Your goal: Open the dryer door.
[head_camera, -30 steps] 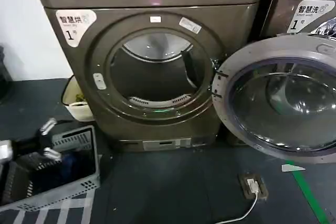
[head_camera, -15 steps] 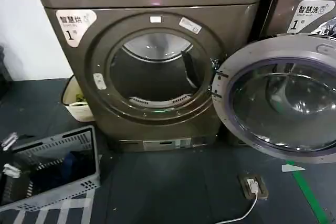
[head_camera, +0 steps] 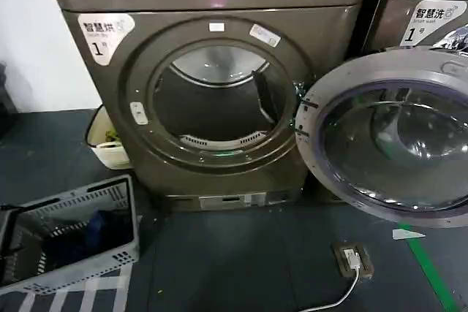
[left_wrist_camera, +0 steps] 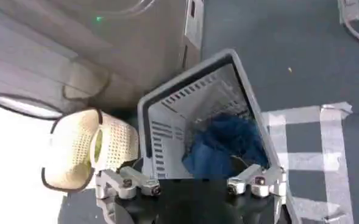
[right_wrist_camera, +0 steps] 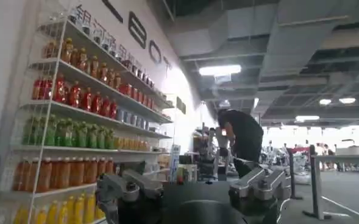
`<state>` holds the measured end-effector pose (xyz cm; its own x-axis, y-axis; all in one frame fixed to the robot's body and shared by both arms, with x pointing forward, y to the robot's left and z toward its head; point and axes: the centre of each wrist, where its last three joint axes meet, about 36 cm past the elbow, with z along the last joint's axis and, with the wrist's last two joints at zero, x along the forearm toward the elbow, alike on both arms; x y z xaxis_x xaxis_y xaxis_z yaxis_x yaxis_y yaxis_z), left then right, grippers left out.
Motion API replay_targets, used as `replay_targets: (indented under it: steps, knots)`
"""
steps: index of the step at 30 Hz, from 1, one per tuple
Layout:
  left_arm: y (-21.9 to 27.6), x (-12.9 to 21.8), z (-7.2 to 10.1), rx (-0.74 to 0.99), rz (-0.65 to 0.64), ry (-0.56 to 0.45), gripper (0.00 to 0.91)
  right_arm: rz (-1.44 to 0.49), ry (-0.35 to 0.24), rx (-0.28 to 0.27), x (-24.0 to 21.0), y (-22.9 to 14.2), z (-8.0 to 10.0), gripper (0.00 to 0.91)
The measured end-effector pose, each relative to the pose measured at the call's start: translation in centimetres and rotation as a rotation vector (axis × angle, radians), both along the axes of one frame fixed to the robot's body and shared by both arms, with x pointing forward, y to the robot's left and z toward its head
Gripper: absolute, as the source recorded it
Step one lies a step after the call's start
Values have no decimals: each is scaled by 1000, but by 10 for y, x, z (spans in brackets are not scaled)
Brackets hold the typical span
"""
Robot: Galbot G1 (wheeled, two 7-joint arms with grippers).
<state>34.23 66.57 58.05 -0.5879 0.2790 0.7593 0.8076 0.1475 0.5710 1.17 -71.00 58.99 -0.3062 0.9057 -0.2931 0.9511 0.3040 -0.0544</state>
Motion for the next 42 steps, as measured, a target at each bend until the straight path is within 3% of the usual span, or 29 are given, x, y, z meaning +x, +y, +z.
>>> replay_targets:
  steps: [42]
  knots:
    - [9, -9, 0, 8, -33, 31, 907, -5, 3, -2, -11, 0, 6, 907]
